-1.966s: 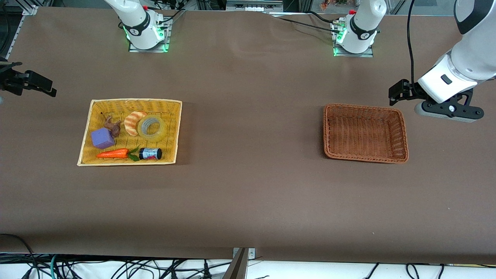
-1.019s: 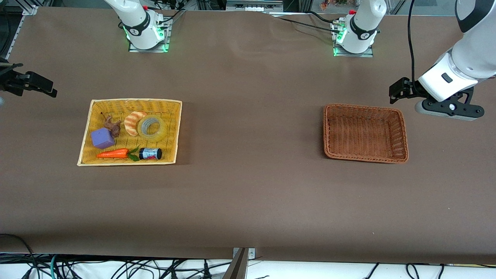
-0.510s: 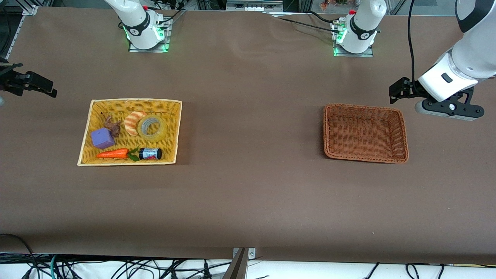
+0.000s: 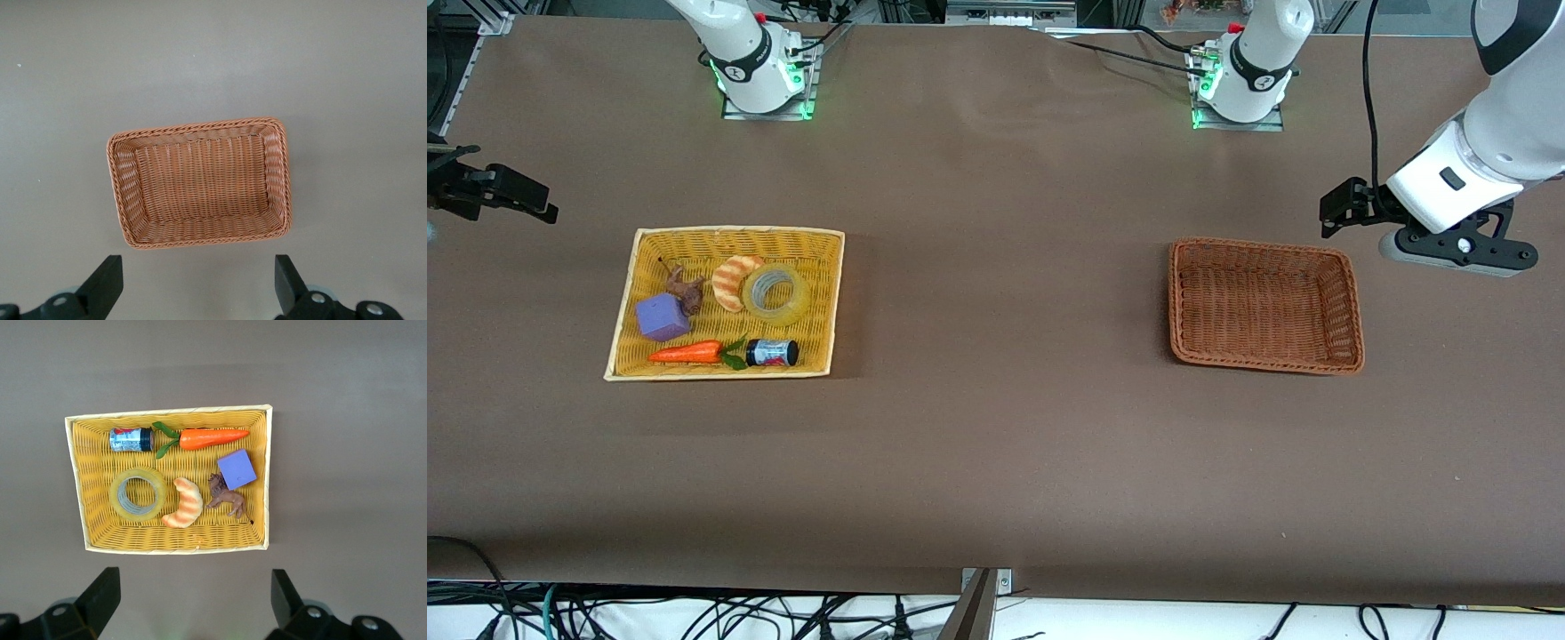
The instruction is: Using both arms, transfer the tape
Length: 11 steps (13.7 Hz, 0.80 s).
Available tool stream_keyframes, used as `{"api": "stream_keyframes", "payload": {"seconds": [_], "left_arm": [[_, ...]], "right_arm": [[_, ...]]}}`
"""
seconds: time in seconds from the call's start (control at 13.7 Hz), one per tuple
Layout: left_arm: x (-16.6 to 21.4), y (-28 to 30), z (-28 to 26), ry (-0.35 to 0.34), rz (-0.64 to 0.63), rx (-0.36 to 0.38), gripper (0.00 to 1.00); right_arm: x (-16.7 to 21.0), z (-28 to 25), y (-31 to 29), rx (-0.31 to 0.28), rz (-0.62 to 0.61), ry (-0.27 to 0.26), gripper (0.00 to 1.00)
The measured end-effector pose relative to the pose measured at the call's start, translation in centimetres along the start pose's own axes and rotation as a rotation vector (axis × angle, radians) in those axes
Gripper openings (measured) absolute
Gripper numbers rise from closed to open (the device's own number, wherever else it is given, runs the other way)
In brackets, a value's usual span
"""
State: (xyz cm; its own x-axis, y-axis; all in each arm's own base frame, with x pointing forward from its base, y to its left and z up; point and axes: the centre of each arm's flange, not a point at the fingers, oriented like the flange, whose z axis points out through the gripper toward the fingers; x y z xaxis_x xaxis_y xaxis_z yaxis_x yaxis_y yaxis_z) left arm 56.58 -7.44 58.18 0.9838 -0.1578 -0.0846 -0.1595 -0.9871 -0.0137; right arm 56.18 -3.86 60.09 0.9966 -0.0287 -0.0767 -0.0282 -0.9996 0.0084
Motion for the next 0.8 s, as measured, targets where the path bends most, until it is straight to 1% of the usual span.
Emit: {"api": "stream_keyframes", "payload": {"seconds": [0.8], "left_arm": [[0.05,-0.28,0.34,-0.012,-0.005,0.0,1.0]], "right_arm": [[0.0,0.0,0.0,0.0,0.0,0.0,1.0]]}}
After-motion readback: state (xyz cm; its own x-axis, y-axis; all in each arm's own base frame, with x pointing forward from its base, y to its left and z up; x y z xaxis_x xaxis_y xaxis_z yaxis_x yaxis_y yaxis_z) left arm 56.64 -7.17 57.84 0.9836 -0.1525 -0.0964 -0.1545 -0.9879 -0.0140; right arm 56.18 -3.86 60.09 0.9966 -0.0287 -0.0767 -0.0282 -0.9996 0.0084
